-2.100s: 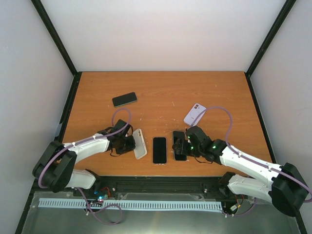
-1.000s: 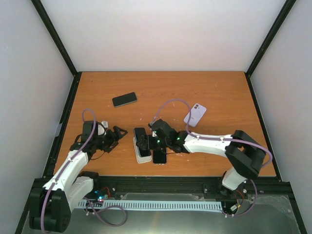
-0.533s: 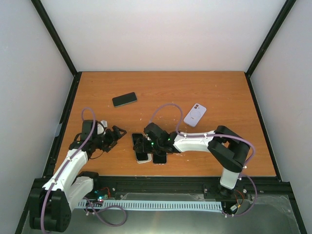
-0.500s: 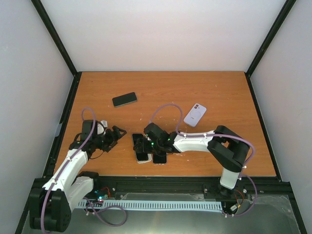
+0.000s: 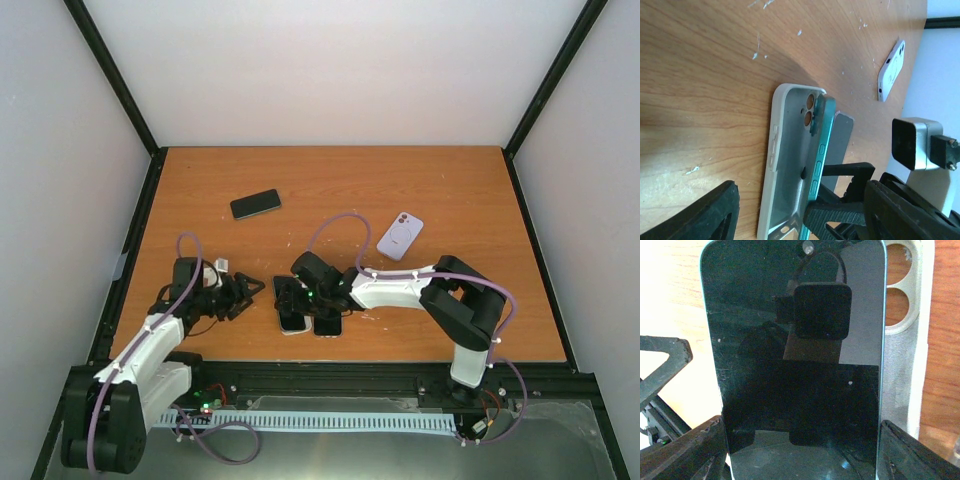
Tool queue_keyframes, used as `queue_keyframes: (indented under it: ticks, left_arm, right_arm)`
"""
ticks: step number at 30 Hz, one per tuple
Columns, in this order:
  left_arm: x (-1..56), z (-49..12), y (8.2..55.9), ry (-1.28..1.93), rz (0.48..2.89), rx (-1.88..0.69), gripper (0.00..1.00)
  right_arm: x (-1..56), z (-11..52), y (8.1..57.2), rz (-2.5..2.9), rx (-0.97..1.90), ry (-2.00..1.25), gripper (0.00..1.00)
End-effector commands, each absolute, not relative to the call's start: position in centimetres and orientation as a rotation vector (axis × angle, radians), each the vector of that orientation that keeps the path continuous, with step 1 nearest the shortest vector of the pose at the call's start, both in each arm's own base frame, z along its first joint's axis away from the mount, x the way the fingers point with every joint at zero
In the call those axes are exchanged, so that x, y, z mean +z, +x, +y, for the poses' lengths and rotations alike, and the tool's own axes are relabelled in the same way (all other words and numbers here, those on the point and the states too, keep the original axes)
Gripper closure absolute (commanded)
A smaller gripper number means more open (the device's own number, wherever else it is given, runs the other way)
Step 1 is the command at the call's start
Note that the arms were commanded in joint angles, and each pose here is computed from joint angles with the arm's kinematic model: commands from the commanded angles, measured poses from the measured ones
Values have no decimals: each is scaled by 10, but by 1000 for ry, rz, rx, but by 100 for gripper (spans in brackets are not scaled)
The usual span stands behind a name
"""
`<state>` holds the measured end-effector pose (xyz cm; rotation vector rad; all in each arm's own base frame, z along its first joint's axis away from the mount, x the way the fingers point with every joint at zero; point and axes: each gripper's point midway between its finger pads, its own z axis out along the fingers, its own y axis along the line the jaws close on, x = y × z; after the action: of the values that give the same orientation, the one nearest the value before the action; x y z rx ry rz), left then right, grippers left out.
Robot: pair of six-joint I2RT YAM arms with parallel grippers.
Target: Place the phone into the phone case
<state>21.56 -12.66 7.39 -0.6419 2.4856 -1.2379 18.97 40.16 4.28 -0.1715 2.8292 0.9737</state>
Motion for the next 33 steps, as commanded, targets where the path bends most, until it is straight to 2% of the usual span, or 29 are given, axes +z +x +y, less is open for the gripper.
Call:
queue_keyframes:
  ticks: [1,22,24,29,33]
  left_arm:
    - [85,-135,223,-579,2412,-1348,33]
    - [63,-164,222,-536,2451,-1508,49]
    - [59,-164,222,-546,2465,-1496,53]
    - [51,-160,224,-579,2492,-1429,71]
    - [42,-156,224,-601,2526,-1361,80]
  right_arm:
    - [38,402,188,2858,944,-147,33]
    - [39,406,186,2863,970,-148,33]
    - [41,406,186,2859,975,-149,33]
    - [45,406,186,2846,983,-162,32]
    - [50,405,186,2830,992,-173,27]
